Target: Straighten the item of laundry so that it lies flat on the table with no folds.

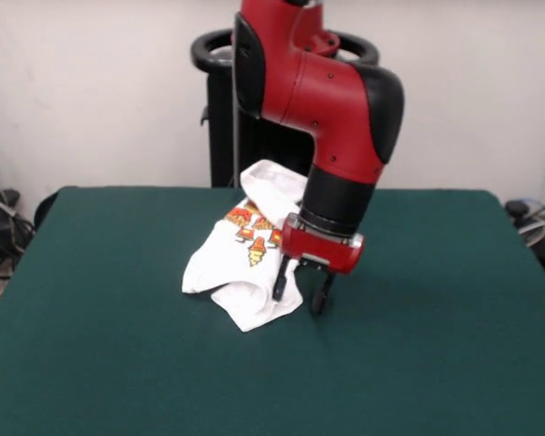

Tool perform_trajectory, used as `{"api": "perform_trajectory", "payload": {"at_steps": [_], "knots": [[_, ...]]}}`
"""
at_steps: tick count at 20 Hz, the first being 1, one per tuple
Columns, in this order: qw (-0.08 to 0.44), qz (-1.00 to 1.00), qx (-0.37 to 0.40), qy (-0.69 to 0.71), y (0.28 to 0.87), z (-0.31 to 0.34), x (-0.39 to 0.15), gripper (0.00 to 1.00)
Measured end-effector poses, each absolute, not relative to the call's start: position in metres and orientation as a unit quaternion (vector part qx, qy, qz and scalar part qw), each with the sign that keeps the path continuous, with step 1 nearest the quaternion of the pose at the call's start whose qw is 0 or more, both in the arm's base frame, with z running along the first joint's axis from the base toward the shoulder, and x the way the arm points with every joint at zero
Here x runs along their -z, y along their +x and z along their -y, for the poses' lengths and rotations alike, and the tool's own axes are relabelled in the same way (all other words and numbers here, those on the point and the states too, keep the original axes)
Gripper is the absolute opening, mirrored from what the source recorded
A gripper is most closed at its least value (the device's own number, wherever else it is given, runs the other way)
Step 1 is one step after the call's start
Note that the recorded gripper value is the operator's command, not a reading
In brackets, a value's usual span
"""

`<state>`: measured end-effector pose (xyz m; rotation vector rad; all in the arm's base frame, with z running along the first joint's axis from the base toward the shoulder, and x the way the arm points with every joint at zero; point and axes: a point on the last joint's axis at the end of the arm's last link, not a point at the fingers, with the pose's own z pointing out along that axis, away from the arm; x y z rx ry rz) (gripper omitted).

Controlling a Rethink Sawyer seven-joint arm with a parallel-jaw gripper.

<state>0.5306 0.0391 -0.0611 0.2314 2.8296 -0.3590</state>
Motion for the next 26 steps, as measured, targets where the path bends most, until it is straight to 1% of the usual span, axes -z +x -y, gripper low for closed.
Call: {"api": "perform_trajectory", "payload": {"at_steps": [5,6,15,26], "knots": [[0.141,-0.979,0.127,0.077,0.532,-0.038,0.061,1.00],[0.141,-0.979,0.131,0.072,0.533,-0.040,0.062,0.00],[0.140,-0.979,0.135,0.057,0.538,-0.051,0.065,0.00],[0.109,-0.984,0.117,0.075,0.542,-0.041,0.058,0.00]]}}
